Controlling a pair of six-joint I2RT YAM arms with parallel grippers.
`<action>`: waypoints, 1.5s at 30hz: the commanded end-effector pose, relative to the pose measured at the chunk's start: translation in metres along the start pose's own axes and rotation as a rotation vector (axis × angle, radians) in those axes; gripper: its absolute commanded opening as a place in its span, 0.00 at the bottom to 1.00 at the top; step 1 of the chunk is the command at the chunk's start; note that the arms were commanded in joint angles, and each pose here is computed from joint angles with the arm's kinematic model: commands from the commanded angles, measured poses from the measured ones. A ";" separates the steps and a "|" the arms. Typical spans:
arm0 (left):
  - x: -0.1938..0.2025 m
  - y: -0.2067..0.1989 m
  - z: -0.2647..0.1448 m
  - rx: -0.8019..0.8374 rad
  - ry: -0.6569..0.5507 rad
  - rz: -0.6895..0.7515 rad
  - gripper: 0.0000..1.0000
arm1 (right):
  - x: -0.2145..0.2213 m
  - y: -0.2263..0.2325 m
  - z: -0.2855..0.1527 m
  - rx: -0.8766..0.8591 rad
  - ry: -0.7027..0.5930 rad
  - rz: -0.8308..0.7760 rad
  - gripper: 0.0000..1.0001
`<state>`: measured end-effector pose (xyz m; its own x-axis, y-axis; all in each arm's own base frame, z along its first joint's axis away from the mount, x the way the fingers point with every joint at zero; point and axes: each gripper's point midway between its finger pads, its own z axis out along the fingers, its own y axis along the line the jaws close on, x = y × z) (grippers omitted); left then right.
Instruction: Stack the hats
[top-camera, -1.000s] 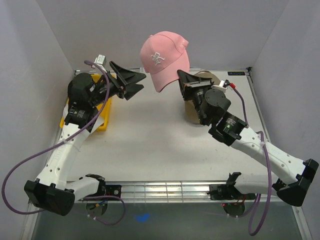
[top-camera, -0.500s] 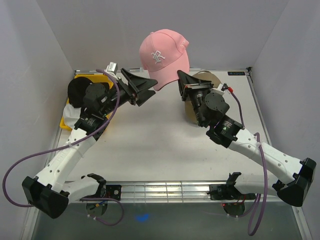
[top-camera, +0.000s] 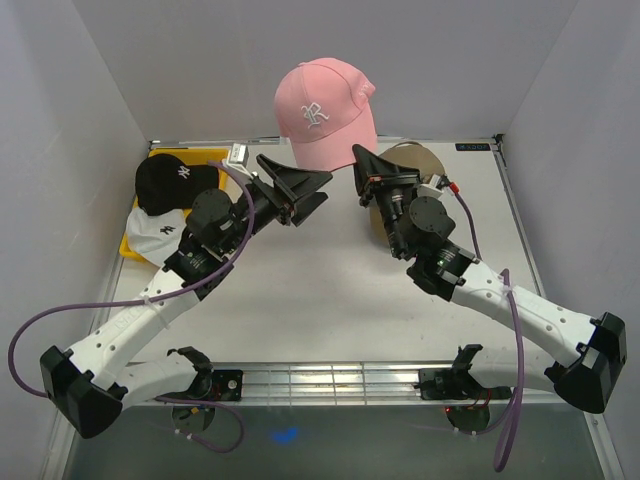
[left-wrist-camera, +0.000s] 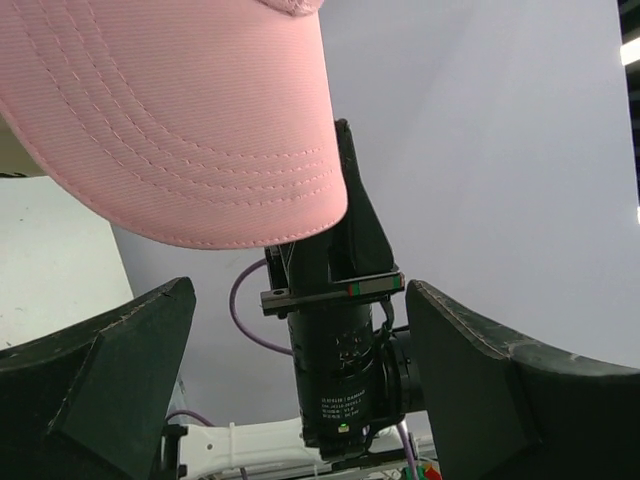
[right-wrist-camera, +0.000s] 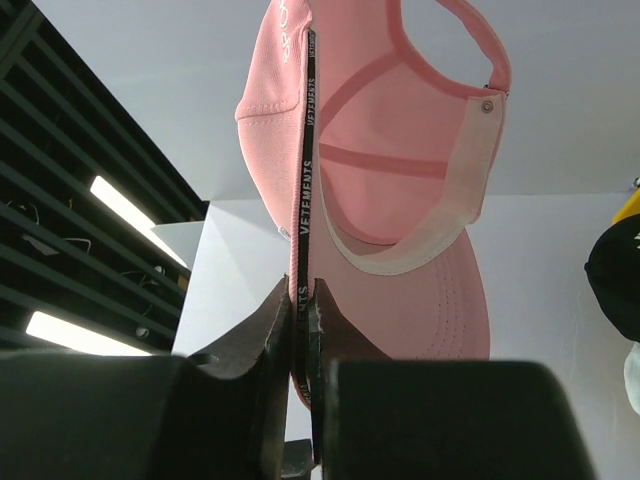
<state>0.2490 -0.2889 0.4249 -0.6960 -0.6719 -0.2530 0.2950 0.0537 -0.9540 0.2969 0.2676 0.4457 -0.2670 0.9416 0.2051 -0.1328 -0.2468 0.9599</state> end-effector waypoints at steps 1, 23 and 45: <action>-0.012 -0.014 -0.001 0.050 -0.077 -0.024 0.96 | -0.006 0.039 -0.007 -0.120 0.001 0.130 0.08; -0.043 -0.005 0.002 0.086 -0.286 -0.115 0.91 | -0.003 0.034 -0.025 -0.156 0.076 0.194 0.08; -0.043 -0.003 0.035 0.024 -0.242 -0.087 0.26 | -0.022 0.014 -0.046 -0.072 0.046 0.029 0.08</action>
<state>0.2956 -0.2834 0.4398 -0.5459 -0.8341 -0.0794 0.2572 -0.0766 -0.9633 0.2685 0.2362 0.4336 -0.3003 0.9096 0.2871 -0.1695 -0.3470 0.9224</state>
